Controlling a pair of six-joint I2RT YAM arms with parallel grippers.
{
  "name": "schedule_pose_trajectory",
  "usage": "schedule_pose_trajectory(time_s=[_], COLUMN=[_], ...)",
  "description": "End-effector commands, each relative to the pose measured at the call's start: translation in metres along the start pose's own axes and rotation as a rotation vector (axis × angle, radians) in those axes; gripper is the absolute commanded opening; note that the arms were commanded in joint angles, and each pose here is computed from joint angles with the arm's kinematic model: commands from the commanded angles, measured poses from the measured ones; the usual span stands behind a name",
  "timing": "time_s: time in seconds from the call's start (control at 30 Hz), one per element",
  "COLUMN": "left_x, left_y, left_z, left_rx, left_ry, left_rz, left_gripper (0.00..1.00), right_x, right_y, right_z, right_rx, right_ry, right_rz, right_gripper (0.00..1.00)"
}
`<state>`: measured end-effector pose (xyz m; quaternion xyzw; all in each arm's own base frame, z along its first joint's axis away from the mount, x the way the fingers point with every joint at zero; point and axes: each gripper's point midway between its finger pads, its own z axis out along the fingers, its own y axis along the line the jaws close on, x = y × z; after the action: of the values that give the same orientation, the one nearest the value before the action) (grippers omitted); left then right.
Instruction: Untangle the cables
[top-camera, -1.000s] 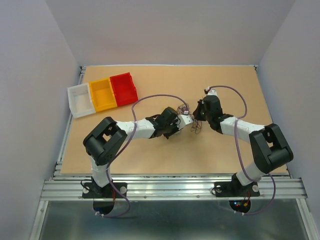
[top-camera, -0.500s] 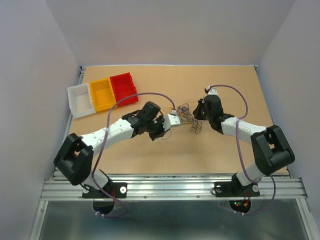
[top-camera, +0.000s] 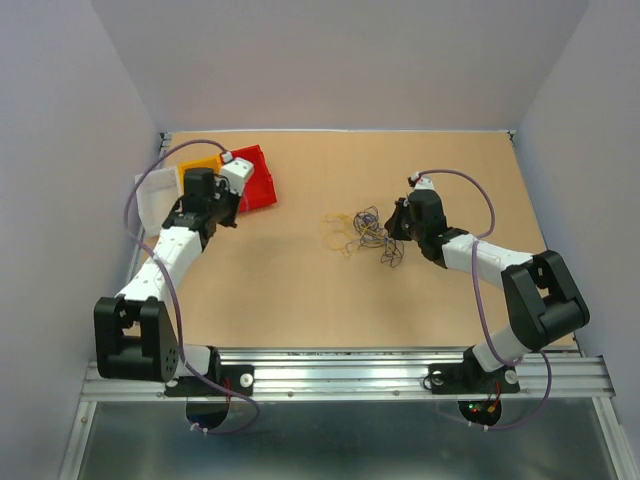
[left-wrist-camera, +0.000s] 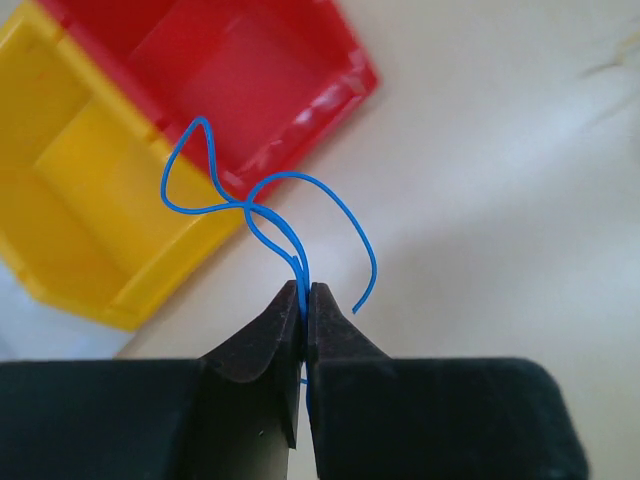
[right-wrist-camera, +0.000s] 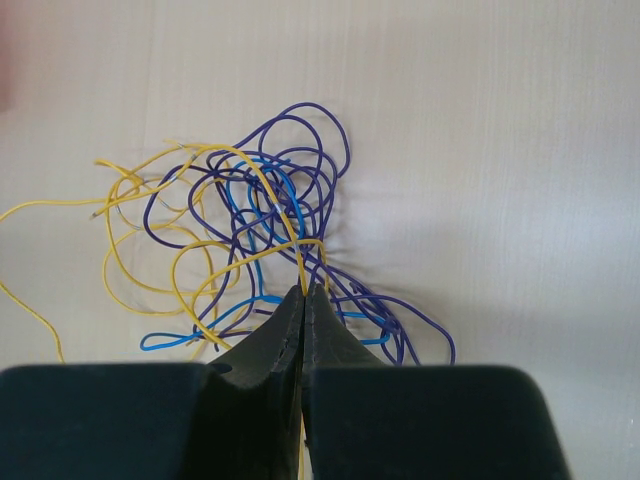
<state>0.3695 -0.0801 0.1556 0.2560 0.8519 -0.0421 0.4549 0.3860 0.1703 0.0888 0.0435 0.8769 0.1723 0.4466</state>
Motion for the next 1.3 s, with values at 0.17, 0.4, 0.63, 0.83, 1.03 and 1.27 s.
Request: schedule_pose_trajectory(time_s=[0.17,0.4,0.63,0.83,1.03,1.27], left_x=[0.002,0.019,0.044,0.052,0.019,-0.040], left_y=[0.183,0.260,0.282,0.280,0.268,0.181], left_z=[-0.008,0.008,0.025,0.013,-0.015,-0.015], left_rx=[-0.372,-0.510,-0.578,-0.624,-0.652,-0.523], left_ry=[-0.032,0.031,0.119,0.133,0.068,-0.030], left_rz=[-0.226,-0.273,-0.288,-0.287,-0.228,-0.093], left_gripper=[0.00,0.00,0.00,0.28,0.64,0.70], right_x=[-0.023,-0.021,-0.023,-0.023,-0.018,-0.017], right_y=[0.015,0.014,0.014,0.016,0.029,0.039], right_z=[0.004,0.007,-0.001,0.001,-0.001,-0.023], right_rx=[-0.058,-0.055,-0.057,-0.068,-0.148,-0.228], right_ry=[-0.064,-0.055,-0.071,-0.065,-0.039,-0.058], right_rz=[-0.022,-0.037,-0.036,-0.033,-0.086,-0.117], right_gripper=[0.01,0.00,0.01,0.01,0.01,0.05])
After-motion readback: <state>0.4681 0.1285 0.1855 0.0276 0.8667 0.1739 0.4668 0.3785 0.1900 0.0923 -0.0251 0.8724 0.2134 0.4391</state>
